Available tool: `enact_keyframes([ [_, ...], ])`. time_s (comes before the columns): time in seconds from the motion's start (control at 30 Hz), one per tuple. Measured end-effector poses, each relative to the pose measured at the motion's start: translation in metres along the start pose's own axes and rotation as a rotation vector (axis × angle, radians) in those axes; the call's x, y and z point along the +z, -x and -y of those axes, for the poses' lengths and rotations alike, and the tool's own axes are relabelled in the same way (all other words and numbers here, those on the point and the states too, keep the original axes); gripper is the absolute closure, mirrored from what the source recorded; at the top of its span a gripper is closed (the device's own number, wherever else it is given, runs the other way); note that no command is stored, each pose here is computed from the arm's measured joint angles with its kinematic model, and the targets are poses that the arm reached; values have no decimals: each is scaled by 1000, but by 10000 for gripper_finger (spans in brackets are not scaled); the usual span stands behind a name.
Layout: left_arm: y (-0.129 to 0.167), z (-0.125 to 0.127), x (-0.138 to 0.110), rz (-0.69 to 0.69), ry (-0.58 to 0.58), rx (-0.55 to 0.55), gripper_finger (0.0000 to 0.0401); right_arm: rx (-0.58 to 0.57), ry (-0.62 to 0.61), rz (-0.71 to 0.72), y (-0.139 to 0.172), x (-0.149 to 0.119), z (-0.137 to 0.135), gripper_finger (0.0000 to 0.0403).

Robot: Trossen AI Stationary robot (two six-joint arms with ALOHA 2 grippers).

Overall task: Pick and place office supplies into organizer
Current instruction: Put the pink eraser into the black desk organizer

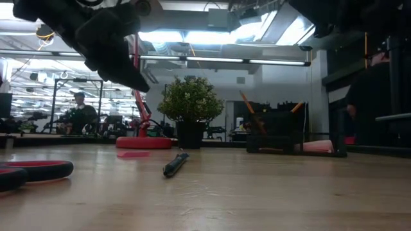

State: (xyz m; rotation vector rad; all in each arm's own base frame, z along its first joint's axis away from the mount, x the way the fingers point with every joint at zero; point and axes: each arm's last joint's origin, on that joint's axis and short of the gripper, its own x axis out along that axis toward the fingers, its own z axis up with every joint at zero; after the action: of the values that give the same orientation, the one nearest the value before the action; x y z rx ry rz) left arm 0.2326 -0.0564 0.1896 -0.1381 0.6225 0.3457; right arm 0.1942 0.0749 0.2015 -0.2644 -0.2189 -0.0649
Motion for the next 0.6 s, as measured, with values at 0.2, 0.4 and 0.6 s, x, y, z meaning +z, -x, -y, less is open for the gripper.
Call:
enact_keyframes([
  [0.2,-10,7,5,-134,5,67,399,-2,11,4,0,0,0,373],
  [0.4,-31,15,14,-352,92,113,398,0,13,0,0,0,0,373],
  [0.6,-42,26,26,-494,36,207,398,6,22,-16,0,-2,-1,373],
])
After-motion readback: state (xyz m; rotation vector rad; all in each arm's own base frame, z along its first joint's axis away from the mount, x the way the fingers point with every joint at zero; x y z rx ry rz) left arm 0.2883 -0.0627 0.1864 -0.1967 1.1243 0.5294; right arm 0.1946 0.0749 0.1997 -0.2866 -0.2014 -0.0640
